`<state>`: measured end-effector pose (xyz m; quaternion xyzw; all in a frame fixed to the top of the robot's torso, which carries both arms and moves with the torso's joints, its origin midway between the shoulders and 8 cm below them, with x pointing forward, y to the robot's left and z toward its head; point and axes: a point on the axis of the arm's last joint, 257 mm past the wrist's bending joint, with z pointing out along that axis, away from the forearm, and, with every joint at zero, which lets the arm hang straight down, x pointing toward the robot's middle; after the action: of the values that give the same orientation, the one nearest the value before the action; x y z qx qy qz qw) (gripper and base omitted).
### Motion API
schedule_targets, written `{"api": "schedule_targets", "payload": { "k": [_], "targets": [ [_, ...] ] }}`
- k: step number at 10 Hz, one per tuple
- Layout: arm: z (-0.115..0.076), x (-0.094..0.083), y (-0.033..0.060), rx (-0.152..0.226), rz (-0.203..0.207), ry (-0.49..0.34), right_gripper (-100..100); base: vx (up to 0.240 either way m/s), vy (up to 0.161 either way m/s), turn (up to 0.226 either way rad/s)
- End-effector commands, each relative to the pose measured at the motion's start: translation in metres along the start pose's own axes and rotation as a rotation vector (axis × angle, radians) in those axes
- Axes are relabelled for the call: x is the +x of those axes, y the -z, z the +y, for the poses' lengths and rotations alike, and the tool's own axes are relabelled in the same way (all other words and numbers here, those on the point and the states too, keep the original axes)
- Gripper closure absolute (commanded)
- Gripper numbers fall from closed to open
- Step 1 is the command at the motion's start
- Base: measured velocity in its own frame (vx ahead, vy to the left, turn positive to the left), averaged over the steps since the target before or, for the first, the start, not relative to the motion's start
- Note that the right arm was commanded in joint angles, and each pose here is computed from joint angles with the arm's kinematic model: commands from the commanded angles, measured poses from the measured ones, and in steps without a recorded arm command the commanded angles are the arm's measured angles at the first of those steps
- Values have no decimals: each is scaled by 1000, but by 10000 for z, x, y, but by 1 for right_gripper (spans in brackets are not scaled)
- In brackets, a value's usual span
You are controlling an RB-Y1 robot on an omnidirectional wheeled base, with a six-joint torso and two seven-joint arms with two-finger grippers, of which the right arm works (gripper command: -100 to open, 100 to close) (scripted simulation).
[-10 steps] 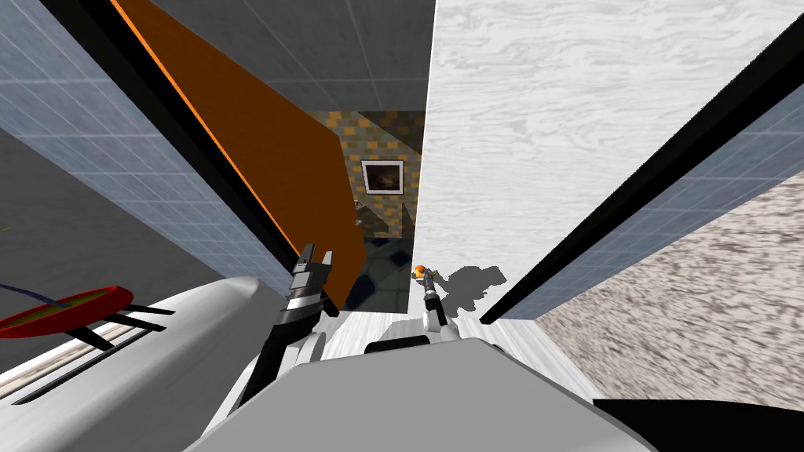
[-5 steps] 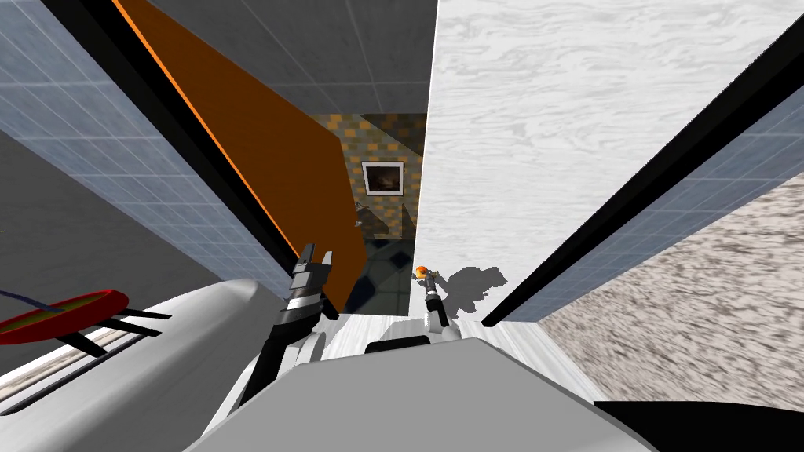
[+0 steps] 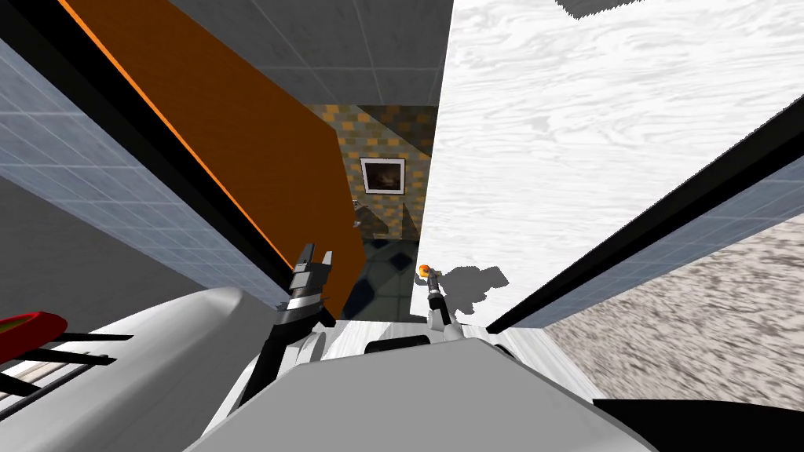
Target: Push the door open
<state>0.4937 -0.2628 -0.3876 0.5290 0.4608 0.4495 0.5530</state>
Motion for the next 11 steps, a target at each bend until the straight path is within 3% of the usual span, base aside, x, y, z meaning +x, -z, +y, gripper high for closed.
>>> {"api": "schedule_targets", "payload": {
  "k": [1,6,11],
  "targets": [
    [8,-243,-30,-3,-37,16,100,122,16,-63],
    [11,-487,-46,-3,-83,23,100,142,38,-36],
    [5,-888,-38,0,-172,19,100,202,54,-68]
  ]
}}
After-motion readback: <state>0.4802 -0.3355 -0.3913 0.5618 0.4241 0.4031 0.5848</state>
